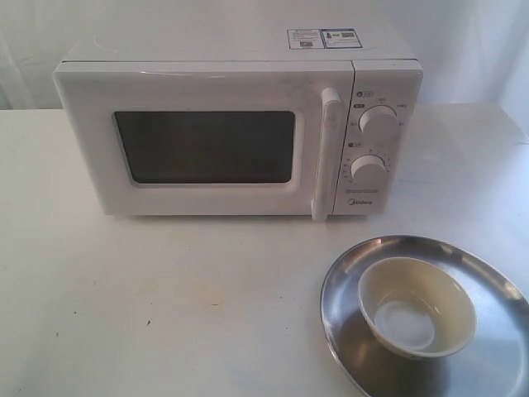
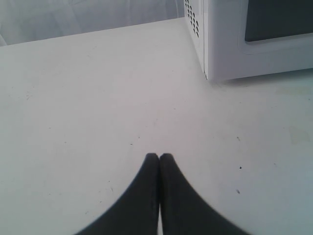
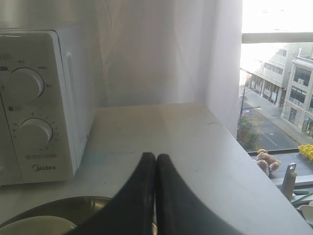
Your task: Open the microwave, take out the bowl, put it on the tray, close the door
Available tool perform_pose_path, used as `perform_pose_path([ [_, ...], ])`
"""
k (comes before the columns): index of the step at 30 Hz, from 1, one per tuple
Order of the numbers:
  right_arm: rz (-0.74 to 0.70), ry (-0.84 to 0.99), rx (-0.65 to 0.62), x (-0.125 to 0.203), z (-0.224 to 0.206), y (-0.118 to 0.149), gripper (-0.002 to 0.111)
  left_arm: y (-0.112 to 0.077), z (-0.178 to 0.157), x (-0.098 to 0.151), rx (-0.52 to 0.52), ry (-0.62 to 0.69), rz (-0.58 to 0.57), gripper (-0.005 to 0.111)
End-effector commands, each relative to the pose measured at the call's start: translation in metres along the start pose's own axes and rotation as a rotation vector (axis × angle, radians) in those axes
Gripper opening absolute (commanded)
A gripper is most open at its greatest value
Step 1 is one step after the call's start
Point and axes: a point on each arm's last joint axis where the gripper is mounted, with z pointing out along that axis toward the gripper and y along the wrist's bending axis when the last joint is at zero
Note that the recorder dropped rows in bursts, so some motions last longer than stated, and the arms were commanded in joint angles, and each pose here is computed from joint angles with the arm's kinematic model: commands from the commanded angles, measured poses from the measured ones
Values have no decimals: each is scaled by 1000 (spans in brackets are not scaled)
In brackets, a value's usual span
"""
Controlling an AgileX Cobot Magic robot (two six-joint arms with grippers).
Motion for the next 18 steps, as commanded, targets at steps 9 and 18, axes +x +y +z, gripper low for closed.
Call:
perform_pose_path([
  [9, -8, 4, 7, 2, 0, 0, 0, 0, 0, 1, 2, 0, -8, 0],
  [18, 10, 4, 7, 2, 0, 0, 0, 0, 0, 1, 2, 0, -8, 0],
])
